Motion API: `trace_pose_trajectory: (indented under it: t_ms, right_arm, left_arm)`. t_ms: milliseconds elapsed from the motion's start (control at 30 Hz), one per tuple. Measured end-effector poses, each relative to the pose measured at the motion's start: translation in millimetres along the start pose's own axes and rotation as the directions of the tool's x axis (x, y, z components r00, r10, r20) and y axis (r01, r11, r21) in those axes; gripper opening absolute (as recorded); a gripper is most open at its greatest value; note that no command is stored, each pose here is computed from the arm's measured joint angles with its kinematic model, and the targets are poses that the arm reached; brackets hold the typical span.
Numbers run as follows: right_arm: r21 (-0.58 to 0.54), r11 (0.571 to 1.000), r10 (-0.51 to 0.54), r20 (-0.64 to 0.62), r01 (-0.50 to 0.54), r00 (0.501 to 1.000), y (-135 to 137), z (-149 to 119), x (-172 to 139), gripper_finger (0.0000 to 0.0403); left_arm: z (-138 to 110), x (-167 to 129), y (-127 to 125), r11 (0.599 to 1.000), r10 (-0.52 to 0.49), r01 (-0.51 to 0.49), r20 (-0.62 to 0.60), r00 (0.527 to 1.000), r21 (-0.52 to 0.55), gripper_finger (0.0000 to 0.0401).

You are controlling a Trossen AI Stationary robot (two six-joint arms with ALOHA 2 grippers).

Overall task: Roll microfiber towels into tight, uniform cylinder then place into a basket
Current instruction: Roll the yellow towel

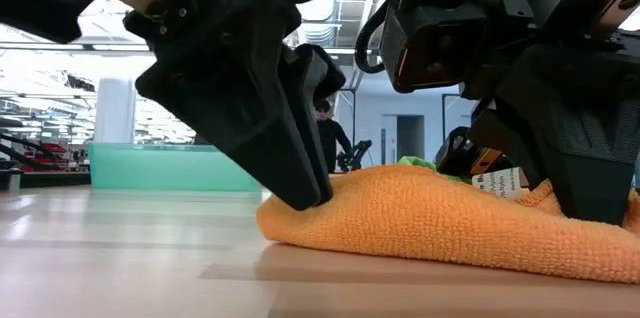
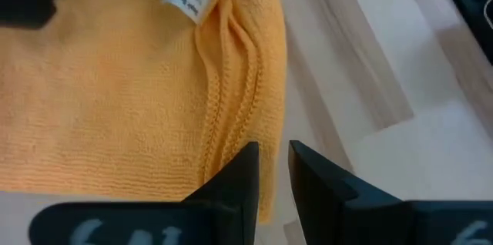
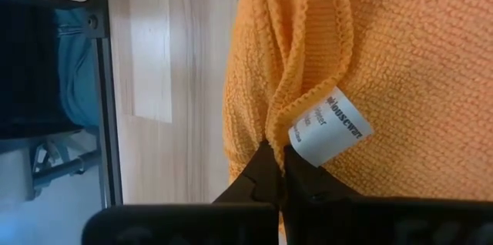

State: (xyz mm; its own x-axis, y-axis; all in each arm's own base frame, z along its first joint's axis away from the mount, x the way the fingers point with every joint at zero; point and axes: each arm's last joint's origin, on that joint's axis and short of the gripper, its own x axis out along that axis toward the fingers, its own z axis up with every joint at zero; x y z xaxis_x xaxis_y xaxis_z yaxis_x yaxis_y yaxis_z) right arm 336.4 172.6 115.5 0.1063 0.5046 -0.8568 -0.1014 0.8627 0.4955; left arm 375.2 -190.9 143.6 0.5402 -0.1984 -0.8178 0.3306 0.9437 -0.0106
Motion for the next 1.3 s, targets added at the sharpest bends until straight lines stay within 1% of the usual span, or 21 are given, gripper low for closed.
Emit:
trace_pose_trajectory:
  t_ms: [67,167,333,433,567,767,833,933,1067,1233,1300]
  right_arm:
    - [0.0,1.0,0.005,-0.003,-0.005,1.0,0,0,0,0.0015]
    - [0.0,1.0,0.012,-0.006,-0.012,1.0,0,0,0,0.0015]
    - [0.001,1.0,0.023,-0.012,-0.023,1.0,0,0,0,0.0016]
    - [0.01,0.999,0.032,-0.022,-0.032,0.999,0,-1,0,0.0033]
    - [0.058,0.998,0.033,-0.024,-0.031,0.999,-1,-1,0,0.0064]
    - [0.064,0.997,0.041,-0.024,-0.04,0.999,-1,0,-1,0.0109]
    - [0.096,0.994,0.051,-0.025,-0.048,0.998,-3,1,-2,0.0117]
    - [0.1,0.994,0.049,-0.021,-0.047,0.999,-3,1,-3,0.012]
    - [0.084,0.996,0.02,-0.016,-0.019,1.0,0,-2,-9,0.0112]
    - [0.058,0.992,-0.116,-0.003,0.116,0.993,8,-11,-26,0.01]
    - [0.051,0.988,-0.143,0.003,0.143,0.99,11,-13,-31,0.0098]
  left_arm:
    - [1,0,1,1.0,0.018,-0.018,0.007,1.0,-0.001,0.0066]
    - [1,0,4,0.997,0.071,-0.071,0.015,0.997,-0.006,0.0066]
    - [1,1,14,0.997,0.062,-0.062,0.0,0.998,-0.048,0.0066]
    - [0,1,17,0.996,0.059,-0.06,-0.012,0.998,-0.066,0.0066]
    - [-1,1,22,0.995,0.024,-0.027,-0.031,0.999,-0.098,0.0066]
    - [-1,1,26,0.994,0.016,-0.02,-0.032,0.999,-0.11,0.0066]
    - [-1,1,27,0.993,0.018,-0.021,-0.033,0.999,-0.113,0.0066]
    - [0,1,27,0.993,0.018,-0.021,-0.03,0.999,-0.115,0.0066]
    - [0,1,27,0.993,0.019,-0.022,-0.029,0.999,-0.118,0.0066]
    - [0,1,27,0.994,0.022,-0.024,-0.025,0.999,-0.103,0.0066]
    - [0,1,28,0.995,0.022,-0.025,-0.025,0.999,-0.1,0.0066]
